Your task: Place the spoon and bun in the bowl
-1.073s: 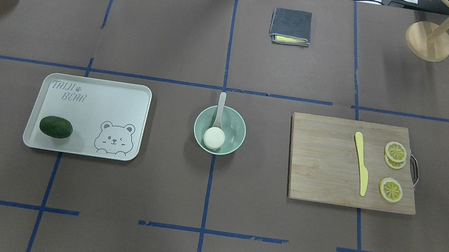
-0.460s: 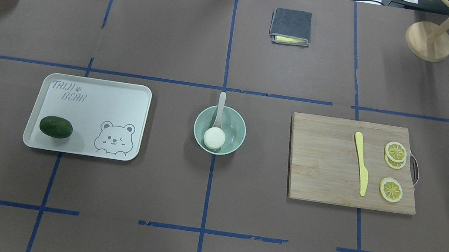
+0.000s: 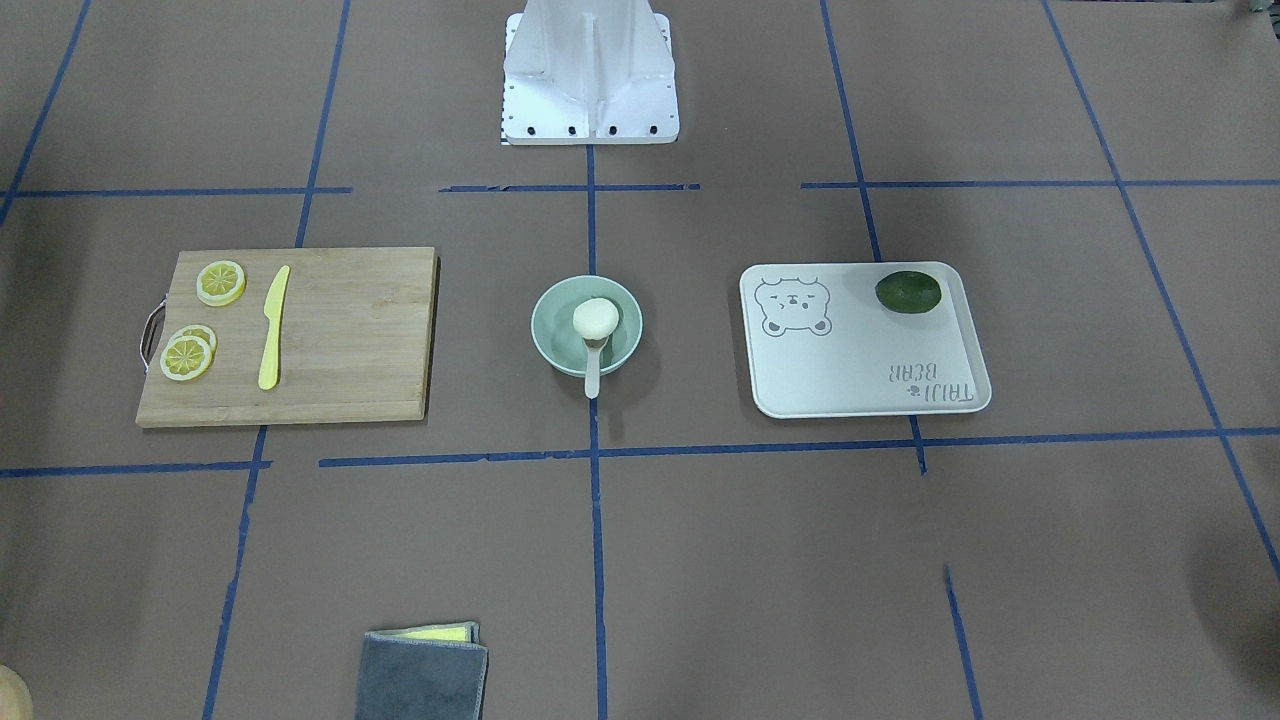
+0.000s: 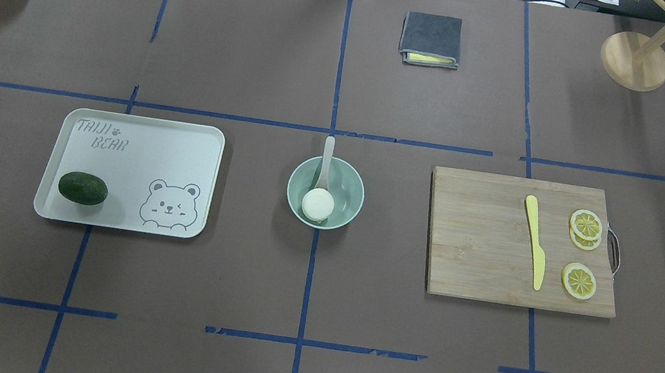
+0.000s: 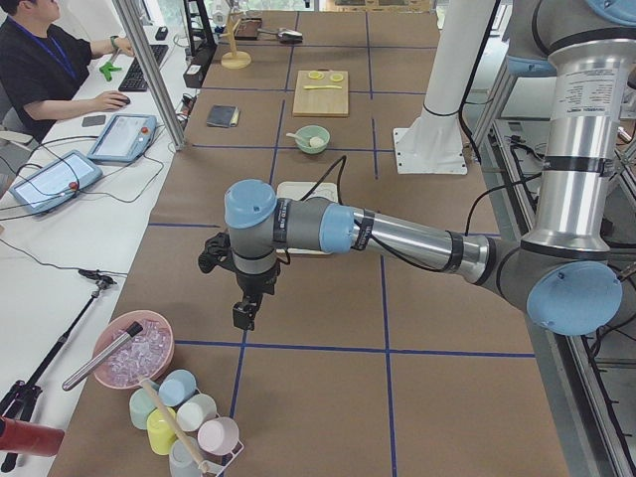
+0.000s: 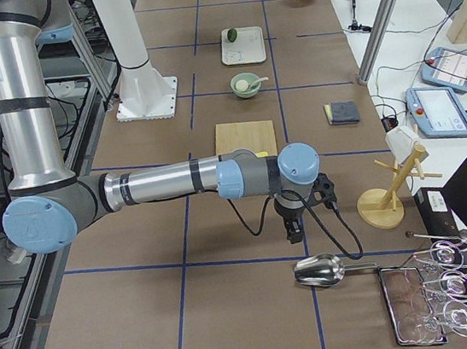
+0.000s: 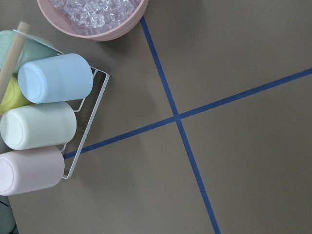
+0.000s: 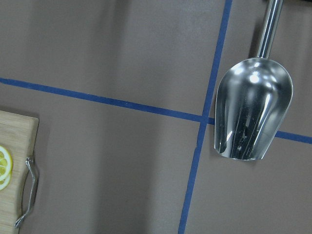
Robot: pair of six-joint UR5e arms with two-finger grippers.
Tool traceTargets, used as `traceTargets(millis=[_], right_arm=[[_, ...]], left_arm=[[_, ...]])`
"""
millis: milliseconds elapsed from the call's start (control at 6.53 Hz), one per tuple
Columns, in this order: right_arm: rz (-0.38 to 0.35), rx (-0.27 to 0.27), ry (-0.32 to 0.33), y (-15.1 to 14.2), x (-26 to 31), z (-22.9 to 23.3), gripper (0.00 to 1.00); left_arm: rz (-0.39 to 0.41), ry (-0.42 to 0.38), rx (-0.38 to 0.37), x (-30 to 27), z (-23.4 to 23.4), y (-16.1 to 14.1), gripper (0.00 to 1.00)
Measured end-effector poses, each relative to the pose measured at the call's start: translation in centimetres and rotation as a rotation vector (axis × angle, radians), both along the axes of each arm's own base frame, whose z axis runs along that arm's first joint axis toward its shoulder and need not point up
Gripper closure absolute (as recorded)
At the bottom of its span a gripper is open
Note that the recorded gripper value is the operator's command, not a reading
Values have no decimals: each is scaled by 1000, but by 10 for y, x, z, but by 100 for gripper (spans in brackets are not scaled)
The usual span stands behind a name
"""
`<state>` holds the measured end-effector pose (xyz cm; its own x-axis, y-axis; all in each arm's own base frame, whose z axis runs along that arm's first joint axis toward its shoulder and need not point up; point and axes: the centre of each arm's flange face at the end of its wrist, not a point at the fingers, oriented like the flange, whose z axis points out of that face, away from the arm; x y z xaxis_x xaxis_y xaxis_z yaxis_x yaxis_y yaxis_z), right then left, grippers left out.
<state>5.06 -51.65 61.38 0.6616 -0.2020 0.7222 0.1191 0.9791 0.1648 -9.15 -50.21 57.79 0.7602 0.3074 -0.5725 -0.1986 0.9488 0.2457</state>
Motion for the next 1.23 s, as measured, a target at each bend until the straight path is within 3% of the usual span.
traceTargets(millis=[153,613,1226], right_arm=[[14,20,4,-2,1,3,0],[88,-22,-5,-2,9,4,0],[134,-64,-38,2,18,4,0]], left_arm=[[-1,1,-21,0,10,1,0],[-2,41,-95,3,46,2,0],[-40,102,-120,11,54,0,0]])
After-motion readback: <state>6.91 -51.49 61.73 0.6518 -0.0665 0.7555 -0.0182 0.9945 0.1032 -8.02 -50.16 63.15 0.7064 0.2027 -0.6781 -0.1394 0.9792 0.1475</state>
